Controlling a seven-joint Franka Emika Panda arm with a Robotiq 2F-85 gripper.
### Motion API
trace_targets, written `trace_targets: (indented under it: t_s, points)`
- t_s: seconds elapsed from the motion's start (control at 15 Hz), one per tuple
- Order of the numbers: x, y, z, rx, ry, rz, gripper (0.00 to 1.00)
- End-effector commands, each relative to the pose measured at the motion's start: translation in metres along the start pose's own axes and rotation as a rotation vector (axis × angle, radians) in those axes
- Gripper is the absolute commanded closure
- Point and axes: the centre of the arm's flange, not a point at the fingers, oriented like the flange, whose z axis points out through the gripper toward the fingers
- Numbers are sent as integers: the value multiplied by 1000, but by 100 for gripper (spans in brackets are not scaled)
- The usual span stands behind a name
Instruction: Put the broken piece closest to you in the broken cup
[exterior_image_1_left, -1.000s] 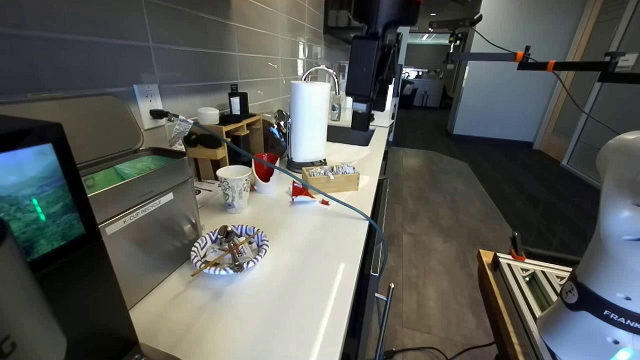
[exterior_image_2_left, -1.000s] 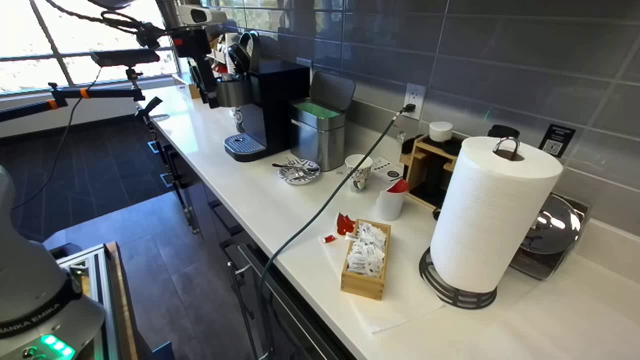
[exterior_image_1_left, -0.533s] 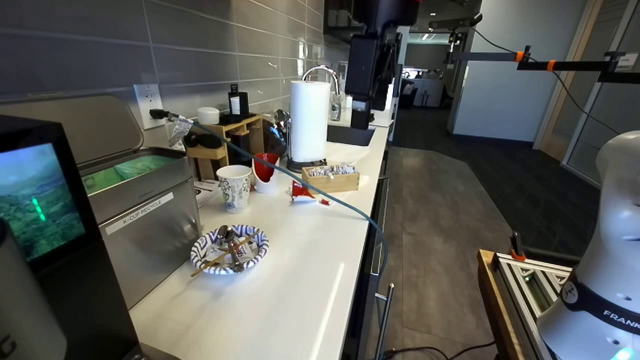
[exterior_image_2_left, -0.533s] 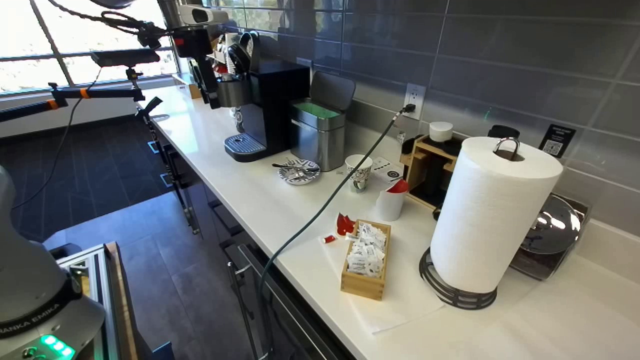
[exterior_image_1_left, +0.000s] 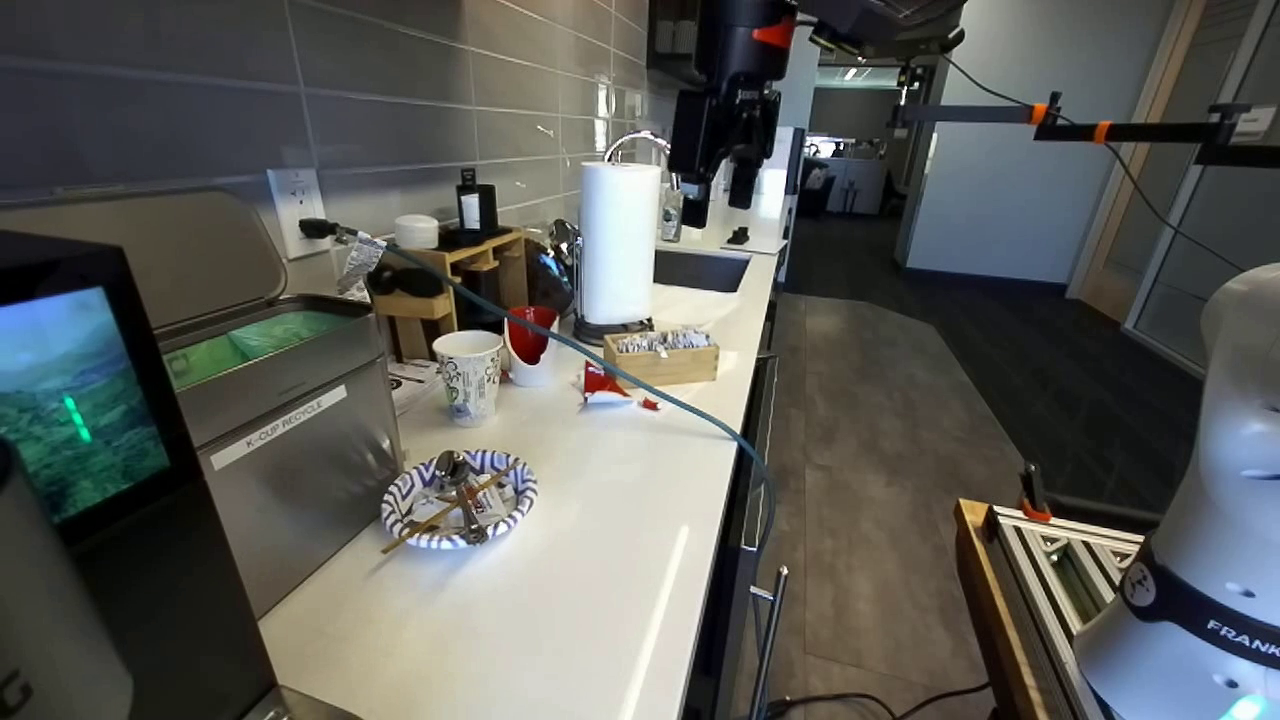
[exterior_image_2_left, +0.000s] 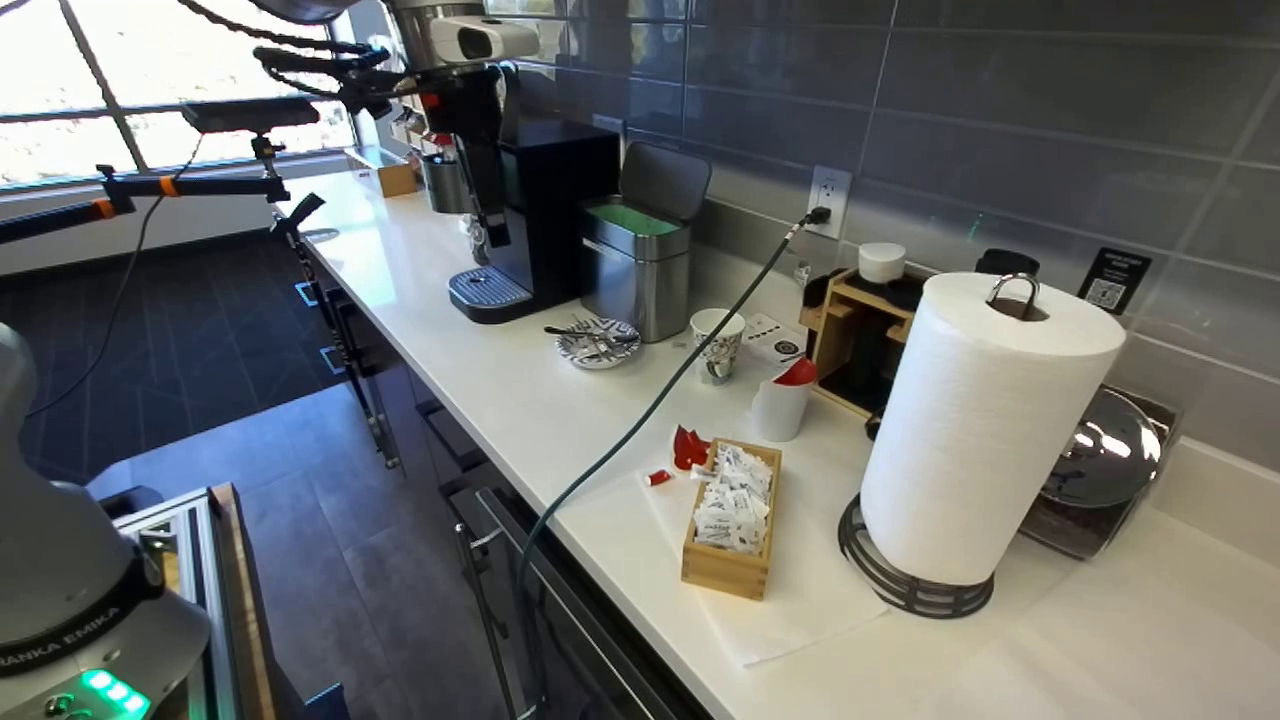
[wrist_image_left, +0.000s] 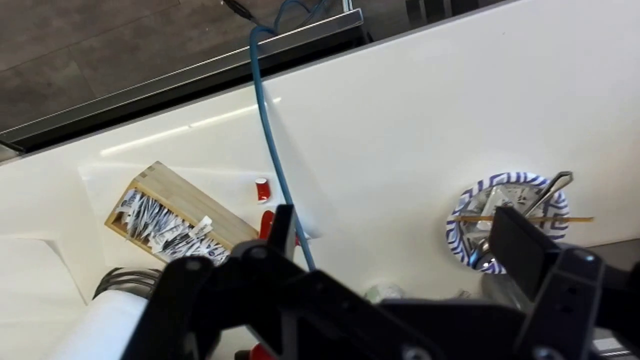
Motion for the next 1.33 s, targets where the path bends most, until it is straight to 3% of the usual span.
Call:
trace_targets:
  t_s: [0.0,0.13,0.67,0.73,1.13,1.27]
  points:
    - [36,38,29,-20,-27,41,0]
    - [43,59,50,-36,-59,94,0]
    - [53,103,142,45,-202,447,0]
    - [51,100,124,8,-180,376,0]
    - [52,105,140,25,-217,423,0]
    - [58,119,159,78,-207,466,0]
